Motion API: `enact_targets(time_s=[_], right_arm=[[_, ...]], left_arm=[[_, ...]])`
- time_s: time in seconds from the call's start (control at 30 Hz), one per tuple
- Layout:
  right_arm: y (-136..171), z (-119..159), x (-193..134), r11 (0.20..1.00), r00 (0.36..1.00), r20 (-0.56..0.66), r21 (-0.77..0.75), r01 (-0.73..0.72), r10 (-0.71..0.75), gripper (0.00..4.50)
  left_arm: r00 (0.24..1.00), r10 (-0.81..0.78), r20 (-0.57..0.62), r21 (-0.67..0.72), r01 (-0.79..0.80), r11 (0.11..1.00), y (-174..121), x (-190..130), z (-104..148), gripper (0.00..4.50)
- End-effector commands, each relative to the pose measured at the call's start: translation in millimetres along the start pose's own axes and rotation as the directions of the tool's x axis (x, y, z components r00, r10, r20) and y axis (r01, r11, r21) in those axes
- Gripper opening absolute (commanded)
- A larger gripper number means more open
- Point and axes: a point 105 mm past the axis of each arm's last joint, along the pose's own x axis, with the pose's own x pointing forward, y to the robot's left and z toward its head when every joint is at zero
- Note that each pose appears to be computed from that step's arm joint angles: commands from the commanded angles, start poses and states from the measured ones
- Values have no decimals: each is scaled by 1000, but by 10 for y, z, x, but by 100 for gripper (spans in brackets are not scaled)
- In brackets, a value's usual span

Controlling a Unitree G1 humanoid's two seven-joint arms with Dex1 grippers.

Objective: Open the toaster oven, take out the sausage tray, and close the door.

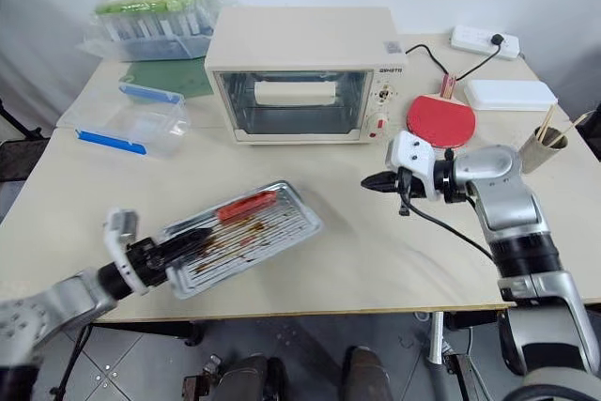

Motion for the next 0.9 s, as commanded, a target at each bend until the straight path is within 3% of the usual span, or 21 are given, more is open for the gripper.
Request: enact_targets(time_s=[0.03,0.27,0.47,0.87,0.9], right_arm=[[-5,150,-73,999,999,29,-23,31,-30,0],[-22,70,-157,996,996,-7,6,89,-88,0],[58,-16,-342,995,998,-36,85,48,-45,0],[39,-64,-437,988,991,-51,90,127,-123,0],[39,-60,-445,987,991,-51,89,131,-127,0]], left_arm=[[999,-32,17,59,31,998,-19,138,131,62],[979,-59,-195,119,84,989,25,609,63,62],[944,-75,-321,164,133,977,84,836,51,62],[895,-111,-432,183,207,961,111,1169,19,62],[893,-106,-437,190,207,960,119,1191,11,97]])
